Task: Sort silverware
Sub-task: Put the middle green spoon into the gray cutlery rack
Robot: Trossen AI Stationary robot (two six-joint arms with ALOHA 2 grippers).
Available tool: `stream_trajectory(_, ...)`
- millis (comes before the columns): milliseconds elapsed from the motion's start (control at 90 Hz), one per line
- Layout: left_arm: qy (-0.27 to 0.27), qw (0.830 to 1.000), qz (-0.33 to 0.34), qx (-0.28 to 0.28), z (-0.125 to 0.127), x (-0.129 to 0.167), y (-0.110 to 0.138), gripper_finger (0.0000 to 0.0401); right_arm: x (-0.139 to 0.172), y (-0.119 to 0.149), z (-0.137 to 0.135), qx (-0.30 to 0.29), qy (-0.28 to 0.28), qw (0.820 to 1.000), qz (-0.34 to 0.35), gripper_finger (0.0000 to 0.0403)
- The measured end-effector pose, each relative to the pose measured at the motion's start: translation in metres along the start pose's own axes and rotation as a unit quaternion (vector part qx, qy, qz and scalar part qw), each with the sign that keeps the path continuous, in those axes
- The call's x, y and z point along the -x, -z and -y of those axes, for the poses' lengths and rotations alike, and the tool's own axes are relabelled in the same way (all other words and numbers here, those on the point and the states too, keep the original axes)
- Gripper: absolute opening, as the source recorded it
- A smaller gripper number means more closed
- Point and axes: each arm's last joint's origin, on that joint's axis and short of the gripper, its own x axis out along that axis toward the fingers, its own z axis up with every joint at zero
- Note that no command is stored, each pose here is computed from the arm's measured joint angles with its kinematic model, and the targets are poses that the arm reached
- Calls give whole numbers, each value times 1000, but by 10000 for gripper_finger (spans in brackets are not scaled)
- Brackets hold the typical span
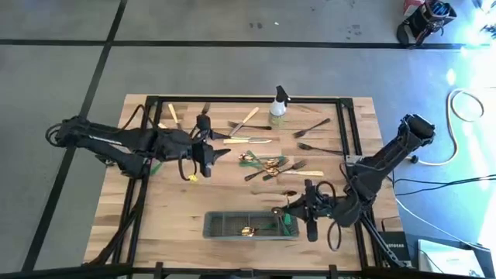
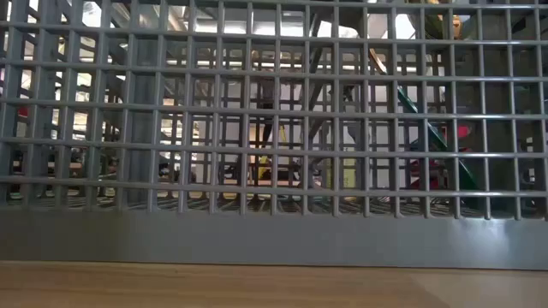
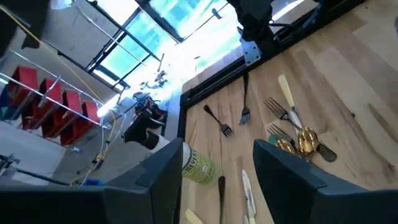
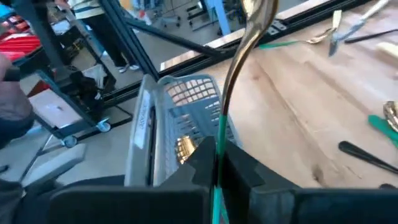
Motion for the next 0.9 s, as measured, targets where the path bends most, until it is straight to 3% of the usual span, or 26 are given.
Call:
stream_trajectory(278, -2, 1000, -6, 0, -2, -2, 2, 180, -12, 15, -1, -3, -23, 998, -60, 0)
stream_trajectory(900, 6, 1000, -10, -4, -1, -2, 4, 180, -24, 34, 5, 15, 0, 996, -85, 1)
